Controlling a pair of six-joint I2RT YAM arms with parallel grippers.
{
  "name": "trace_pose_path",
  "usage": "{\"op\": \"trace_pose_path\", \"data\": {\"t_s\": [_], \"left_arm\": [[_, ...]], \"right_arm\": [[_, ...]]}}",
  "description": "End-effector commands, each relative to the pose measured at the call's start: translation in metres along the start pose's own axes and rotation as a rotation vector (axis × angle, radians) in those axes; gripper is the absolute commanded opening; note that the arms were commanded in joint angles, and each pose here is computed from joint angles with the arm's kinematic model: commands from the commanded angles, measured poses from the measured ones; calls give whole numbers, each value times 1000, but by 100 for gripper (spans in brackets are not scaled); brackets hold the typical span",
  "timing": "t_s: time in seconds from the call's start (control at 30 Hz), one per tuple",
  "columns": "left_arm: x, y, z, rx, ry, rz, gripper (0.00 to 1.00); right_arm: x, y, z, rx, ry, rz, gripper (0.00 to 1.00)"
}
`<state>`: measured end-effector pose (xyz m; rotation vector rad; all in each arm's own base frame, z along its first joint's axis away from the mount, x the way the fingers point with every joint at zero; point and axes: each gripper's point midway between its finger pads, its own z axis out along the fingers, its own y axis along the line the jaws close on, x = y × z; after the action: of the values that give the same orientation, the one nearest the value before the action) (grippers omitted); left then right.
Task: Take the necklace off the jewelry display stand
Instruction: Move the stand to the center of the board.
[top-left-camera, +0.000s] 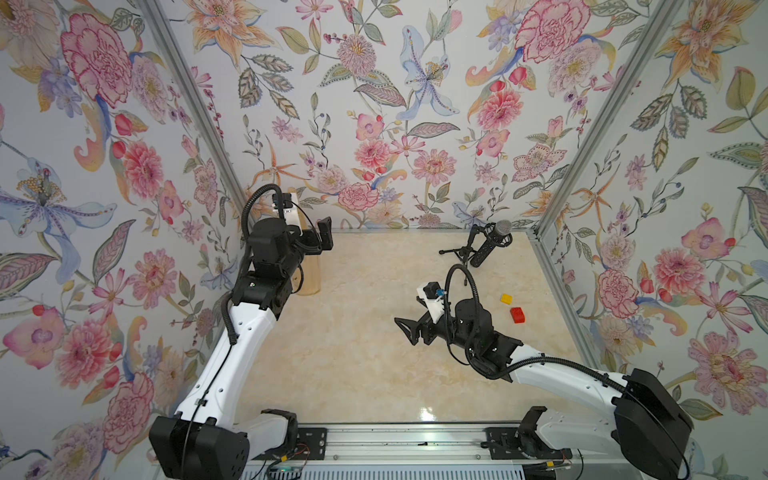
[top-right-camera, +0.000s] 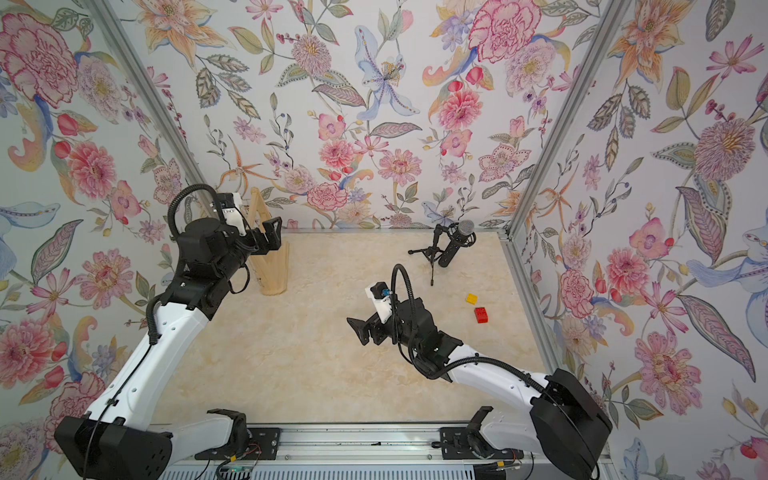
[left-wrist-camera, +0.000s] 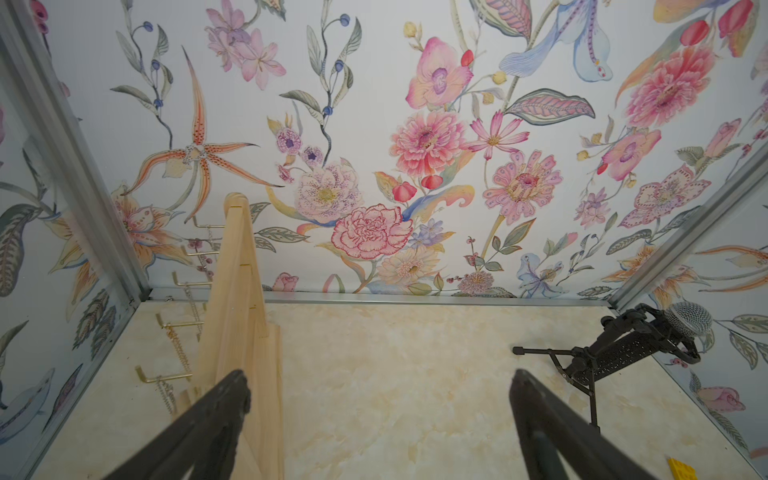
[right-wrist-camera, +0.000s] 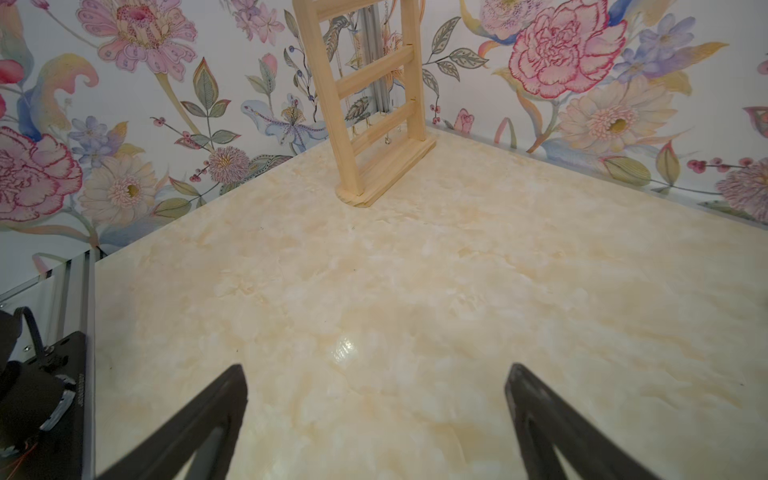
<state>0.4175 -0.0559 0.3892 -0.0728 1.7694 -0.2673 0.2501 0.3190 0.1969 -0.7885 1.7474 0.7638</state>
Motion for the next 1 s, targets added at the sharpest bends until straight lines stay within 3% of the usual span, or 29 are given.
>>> {"op": "trace_pose_path", "data": {"t_s": [0.0,0.13,0.33,0.63,0.97], "left_arm": [[12,34,6,-112,109,-78,99],[10,75,12,-277,147,-57,94],[28,107,32,-360,215,-64,87],[57,106,68,-305,309,-80,74],[69,97,71,-326,324,-76,73]], "right_arm": [[11,15,5,-38,-40,-105,99],[22,15,11,-41,-40,-100,100],[39,15,21,-38,-1,-108,100],[50,30,31,-47,55,-188,100],[50,32,31,-45,57,-195,100]]}}
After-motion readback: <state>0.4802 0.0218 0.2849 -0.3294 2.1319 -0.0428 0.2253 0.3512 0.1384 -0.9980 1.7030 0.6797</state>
